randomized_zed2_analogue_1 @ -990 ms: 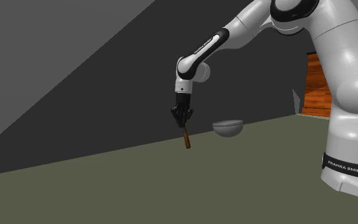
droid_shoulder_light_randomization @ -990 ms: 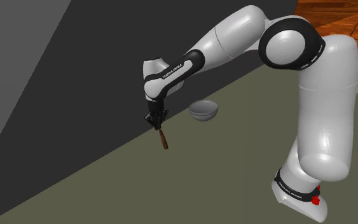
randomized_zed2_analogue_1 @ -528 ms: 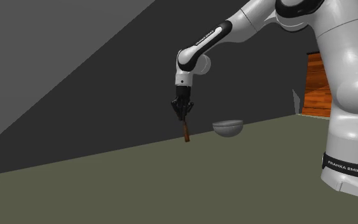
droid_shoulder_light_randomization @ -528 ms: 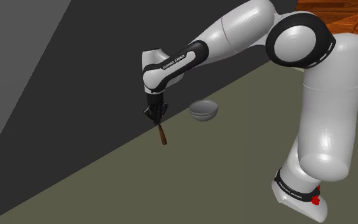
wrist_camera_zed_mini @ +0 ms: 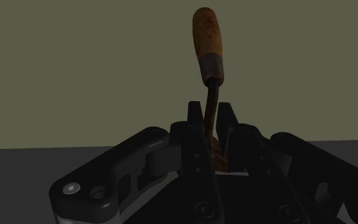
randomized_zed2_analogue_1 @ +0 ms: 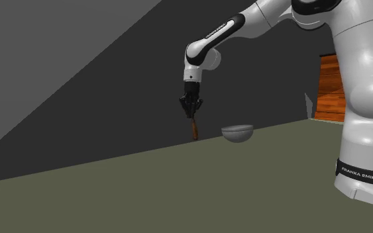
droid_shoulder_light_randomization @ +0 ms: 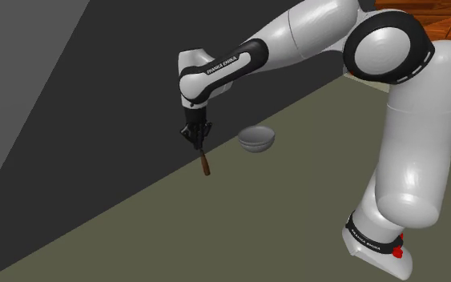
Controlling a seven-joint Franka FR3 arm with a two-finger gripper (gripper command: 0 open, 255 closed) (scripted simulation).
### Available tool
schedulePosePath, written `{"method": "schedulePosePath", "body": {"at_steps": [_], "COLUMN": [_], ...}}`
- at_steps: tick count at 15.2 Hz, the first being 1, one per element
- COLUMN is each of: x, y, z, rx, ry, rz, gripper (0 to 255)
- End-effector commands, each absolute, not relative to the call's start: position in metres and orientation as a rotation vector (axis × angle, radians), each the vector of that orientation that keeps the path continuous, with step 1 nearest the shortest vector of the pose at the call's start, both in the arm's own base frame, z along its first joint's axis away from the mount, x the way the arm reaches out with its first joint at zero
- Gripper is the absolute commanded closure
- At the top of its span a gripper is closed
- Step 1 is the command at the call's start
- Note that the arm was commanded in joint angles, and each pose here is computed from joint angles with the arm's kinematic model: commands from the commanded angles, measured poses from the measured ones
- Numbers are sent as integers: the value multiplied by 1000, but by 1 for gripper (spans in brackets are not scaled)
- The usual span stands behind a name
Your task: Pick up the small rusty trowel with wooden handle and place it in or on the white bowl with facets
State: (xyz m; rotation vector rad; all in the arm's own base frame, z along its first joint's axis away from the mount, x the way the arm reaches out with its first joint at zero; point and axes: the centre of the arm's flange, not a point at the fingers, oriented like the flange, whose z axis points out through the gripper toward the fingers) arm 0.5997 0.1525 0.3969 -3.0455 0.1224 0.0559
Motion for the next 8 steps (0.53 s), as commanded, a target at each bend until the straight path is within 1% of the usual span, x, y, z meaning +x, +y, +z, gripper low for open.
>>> {"method": "schedulePosePath", "body": {"at_steps": [1,8], "x": [597,583], "y": [132,41], "z": [400,400], "rx": [-3046,-3046], "ry": [123,123], "rz": [57,57], "gripper": [255,255]}}
